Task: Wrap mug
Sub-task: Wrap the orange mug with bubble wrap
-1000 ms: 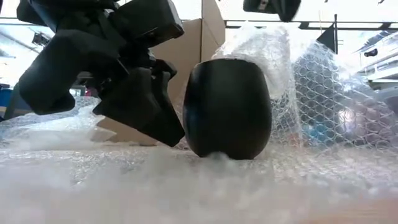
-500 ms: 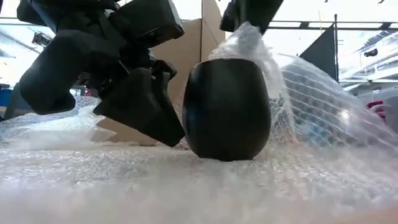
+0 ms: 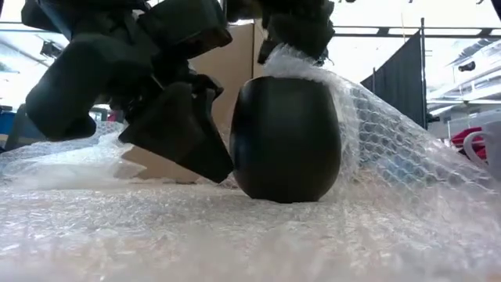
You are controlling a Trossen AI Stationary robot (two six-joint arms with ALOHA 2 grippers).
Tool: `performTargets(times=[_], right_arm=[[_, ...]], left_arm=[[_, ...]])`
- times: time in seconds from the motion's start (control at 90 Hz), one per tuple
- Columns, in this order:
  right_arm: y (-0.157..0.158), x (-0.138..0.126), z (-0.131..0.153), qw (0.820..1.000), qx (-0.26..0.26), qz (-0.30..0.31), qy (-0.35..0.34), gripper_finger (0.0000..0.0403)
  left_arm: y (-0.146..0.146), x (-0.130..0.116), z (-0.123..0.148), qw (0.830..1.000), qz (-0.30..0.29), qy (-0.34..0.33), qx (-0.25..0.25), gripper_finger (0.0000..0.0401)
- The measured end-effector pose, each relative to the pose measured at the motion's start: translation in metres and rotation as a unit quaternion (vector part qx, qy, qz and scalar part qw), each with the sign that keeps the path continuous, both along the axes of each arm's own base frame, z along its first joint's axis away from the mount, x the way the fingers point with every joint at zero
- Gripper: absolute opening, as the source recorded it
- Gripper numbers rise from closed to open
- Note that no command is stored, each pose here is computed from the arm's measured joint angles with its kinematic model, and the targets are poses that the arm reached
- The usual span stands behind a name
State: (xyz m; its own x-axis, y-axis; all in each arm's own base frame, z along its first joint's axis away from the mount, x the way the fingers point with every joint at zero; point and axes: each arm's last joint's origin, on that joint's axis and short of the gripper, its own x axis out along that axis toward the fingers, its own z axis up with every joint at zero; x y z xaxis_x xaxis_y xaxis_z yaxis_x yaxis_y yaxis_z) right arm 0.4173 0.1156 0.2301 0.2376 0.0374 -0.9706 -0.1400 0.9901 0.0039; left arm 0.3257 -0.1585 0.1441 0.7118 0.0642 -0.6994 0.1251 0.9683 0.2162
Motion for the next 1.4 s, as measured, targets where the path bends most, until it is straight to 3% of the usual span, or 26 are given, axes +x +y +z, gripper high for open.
performTargets(times=[0.2, 0.411, 0.778, 0.978, 1.4], right_arm=[[-0.003, 0.006, -0.019, 1.0, 0.004, 0.012, 0.027, 0.0], [-0.003, 0.005, -0.016, 0.999, 0.003, 0.015, 0.032, 0.0], [0.005, 0.0, 0.05, 1.0, 0.0, 0.016, -0.004, 0.0], [0.022, -0.003, 0.065, 0.996, 0.077, 0.036, -0.015, 0.0], [0.032, -0.002, 0.037, 0.996, 0.075, 0.042, -0.002, 0.0]], left_arm=[[0.0, -0.001, -0.001, 1.0, -0.002, 0.005, -0.001, 0.0078], [-0.001, -0.001, -0.001, 1.0, -0.003, 0.005, -0.001, 0.0078], [0.0, 0.0, 0.0, 1.0, 0.002, 0.0, -0.003, 0.0078], [0.0, 0.0, 0.0, 1.0, 0.005, 0.002, -0.005, 0.0078], [0.0, 0.0, 0.0, 1.0, 0.005, 0.001, -0.007, 0.0078]])
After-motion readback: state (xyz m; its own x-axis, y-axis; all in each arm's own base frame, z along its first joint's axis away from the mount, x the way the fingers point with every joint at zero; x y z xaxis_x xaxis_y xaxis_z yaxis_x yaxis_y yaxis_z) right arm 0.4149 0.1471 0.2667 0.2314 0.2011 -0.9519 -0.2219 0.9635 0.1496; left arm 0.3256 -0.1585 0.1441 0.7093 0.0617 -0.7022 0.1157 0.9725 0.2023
